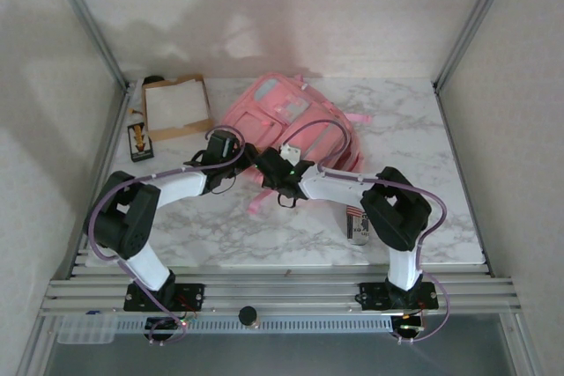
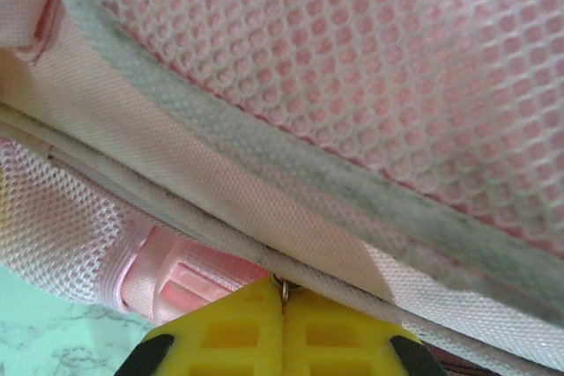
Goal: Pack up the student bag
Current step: Zip the student bag at the top-center of the table.
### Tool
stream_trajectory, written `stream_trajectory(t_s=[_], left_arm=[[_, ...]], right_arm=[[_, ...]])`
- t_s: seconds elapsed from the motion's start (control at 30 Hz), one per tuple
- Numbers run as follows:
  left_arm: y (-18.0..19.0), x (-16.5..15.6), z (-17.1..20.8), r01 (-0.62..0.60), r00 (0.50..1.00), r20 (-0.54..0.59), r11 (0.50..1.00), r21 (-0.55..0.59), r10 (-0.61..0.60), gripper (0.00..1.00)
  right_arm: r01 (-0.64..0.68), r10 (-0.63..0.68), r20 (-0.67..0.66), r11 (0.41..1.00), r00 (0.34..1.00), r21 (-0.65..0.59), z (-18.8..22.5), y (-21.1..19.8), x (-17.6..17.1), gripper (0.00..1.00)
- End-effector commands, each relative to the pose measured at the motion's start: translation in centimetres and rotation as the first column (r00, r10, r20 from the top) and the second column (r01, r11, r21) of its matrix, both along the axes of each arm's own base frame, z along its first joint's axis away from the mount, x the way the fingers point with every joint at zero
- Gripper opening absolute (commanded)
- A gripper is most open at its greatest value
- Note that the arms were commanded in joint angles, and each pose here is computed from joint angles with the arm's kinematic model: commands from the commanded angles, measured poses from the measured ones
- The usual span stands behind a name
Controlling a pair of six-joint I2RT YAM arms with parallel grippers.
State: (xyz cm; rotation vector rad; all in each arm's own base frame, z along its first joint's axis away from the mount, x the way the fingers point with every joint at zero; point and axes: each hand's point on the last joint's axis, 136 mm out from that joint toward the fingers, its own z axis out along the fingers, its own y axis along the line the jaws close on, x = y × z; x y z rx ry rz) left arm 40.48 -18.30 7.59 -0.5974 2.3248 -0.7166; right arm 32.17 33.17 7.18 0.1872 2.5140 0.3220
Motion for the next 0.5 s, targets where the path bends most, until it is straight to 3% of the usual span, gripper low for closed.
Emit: stream_trajectory(t_s=[0.0,0.27,0.4,0.47], left_arm=[[1.7,1.0,-1.3,-0.081,0.996,-0.017,0.995,0.052,0.082,0.57],[2.9,4.8,0.2,-0.122,0.992,0.041,0.991,0.062,0.120,0.54],[3.8,6.3,1.7,-0.137,0.988,0.080,0.988,0.073,0.131,0.52],[3.5,6.2,2.5,-0.108,0.991,0.090,0.993,0.054,0.103,0.53]], right_arm=[[-0.019,0.018,0.036,0.999,0.999,0.028,3.1,-1.2,0.9,0.00],[-0.092,0.097,-0.107,0.994,0.990,0.054,2.6,-5.1,-1.8,0.00],[-0.113,0.108,-0.129,0.993,0.986,-0.033,3.2,-7.5,-2.0,0.00],[-0.151,0.149,-0.121,0.988,0.981,-0.011,3.8,-7.0,-1.9,0.00]])
